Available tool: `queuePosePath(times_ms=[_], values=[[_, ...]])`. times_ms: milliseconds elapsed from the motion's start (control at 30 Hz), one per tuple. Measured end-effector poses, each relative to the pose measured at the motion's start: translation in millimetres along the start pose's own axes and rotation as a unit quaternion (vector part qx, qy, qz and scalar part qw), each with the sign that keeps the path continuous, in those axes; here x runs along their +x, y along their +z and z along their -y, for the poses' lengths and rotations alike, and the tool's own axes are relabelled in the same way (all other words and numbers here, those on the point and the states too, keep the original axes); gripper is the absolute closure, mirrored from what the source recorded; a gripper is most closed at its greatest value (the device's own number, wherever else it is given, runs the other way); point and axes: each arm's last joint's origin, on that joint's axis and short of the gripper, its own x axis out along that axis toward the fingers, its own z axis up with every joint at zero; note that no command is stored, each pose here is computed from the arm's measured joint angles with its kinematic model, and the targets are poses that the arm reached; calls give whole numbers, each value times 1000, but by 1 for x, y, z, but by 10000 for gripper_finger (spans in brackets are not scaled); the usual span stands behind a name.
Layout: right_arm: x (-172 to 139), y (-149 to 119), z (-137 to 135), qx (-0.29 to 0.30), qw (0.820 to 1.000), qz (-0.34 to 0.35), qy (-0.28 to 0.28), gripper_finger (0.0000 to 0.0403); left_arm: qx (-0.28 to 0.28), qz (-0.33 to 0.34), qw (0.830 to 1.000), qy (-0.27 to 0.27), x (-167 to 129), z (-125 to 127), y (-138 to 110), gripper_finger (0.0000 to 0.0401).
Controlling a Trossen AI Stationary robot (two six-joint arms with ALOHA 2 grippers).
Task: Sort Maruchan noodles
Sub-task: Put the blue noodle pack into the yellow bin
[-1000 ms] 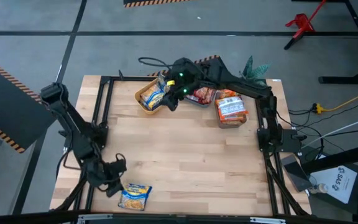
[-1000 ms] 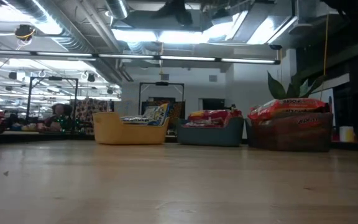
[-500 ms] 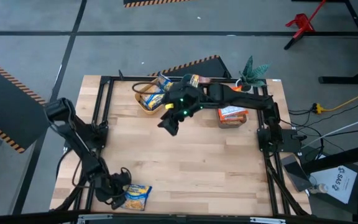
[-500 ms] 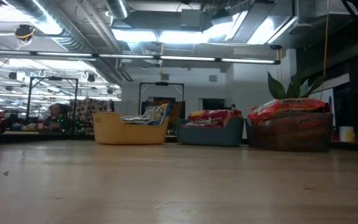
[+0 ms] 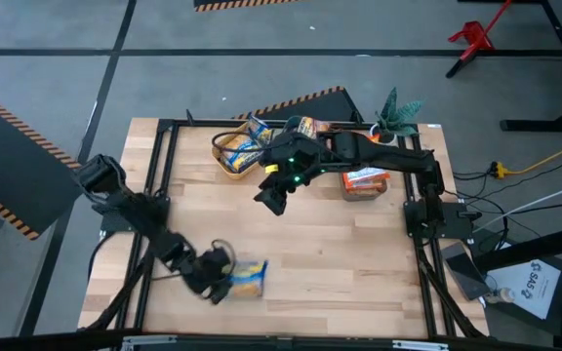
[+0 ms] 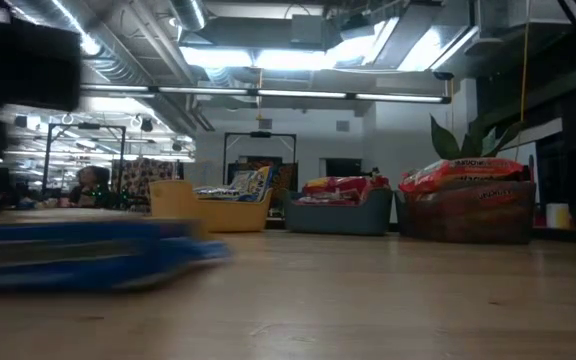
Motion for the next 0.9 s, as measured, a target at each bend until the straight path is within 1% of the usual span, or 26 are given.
queuePosePath(times_ms=[67,200,300,367,433,533,633,733,800,867,900], values=[[-8,-2,-3,9,1000,1,-10,215,9,30,999,17,5,-6,20,401],[-19,-13,-10,33,998,-6,-53,215,26,61,997,42,11,-19,55,401],[-41,-20,-24,44,997,17,-63,215,36,76,995,53,13,-28,77,401],[-58,-26,-36,45,995,45,-76,215,26,81,995,44,14,-31,88,401],[-71,-33,-46,50,991,73,-100,215,10,92,995,28,9,-31,95,401],[-90,-43,-60,65,983,119,-121,215,-18,121,992,-23,-7,-21,106,401],[-109,-51,-70,57,979,149,-123,215,-45,149,986,-62,-28,-12,112,401],[-113,-53,-70,43,980,144,-134,215,-67,142,983,-100,-44,-14,109,401],[-110,-54,-61,28,980,118,-156,215,-86,120,983,-114,-48,-24,101,401],[-104,-59,-48,34,977,82,-194,215,-122,101,982,-102,-46,-40,91,401],[-101,-64,-39,42,973,57,-222,215,-143,100,980,-96,-44,-49,87,401]])
